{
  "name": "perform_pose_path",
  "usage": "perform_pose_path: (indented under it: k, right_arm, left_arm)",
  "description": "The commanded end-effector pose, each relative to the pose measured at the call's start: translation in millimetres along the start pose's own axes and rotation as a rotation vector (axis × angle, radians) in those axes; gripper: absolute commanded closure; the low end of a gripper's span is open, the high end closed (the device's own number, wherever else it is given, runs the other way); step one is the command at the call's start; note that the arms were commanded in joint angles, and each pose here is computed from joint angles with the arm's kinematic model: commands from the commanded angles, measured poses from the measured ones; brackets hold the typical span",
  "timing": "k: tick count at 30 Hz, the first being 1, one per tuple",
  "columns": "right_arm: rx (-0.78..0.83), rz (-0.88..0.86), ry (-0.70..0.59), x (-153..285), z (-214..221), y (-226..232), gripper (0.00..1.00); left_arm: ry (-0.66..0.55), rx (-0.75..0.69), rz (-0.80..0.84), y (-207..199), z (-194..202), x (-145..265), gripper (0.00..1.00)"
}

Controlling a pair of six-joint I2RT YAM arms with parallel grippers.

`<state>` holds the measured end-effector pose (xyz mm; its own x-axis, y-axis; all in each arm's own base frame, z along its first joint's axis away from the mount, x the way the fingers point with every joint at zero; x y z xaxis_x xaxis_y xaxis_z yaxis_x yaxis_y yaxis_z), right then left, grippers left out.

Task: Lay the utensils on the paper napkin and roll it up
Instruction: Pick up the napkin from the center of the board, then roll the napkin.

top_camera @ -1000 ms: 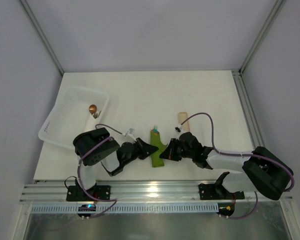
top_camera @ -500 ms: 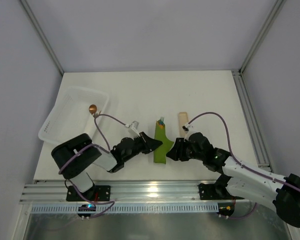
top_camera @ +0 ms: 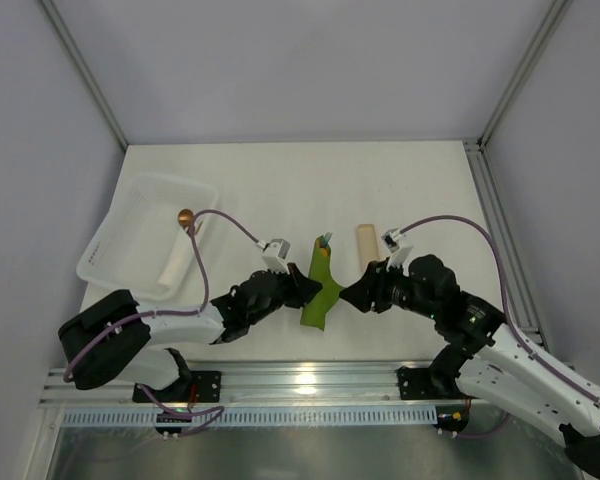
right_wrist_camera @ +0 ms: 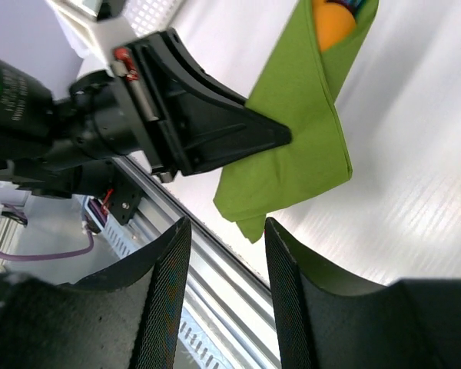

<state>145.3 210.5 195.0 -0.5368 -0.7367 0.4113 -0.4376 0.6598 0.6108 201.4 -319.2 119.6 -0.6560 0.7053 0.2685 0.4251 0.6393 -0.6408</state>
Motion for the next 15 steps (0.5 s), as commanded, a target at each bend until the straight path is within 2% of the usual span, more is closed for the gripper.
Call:
perform_pose_path:
  k: [1, 10, 15]
  right_arm:
    - [0.027, -0.034, -0.009, 13.1, -9.0, 12.6, 0.52]
    - [0.009, -0.105, 0.084, -25.3, 7.4, 17.6, 0.49]
    - [0.007, -0.112, 0.090, -42.6, 10.3, 17.9, 0.49]
  left_arm:
    - [-0.037, -0.057, -0.041, -0.4, -13.9, 1.5, 1.00]
    - [-0.057, -0.071, -0.025, -20.8, -25.1, 11.5, 1.00]
    - [-0.062, -0.068, -0.008, -30.0, -28.2, 16.3, 1.00]
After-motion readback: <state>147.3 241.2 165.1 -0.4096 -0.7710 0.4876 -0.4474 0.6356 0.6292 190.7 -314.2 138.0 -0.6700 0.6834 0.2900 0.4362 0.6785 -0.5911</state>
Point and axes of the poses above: each gripper's point midway between its finger pads, its own x axis back along the fingers, its own y axis along the line the jaws close on, z = x × y, the point moved 2 cm from there along x, back along the fingers, and after that the axes turned 2 degrees about -x, right-handed, at the moved point
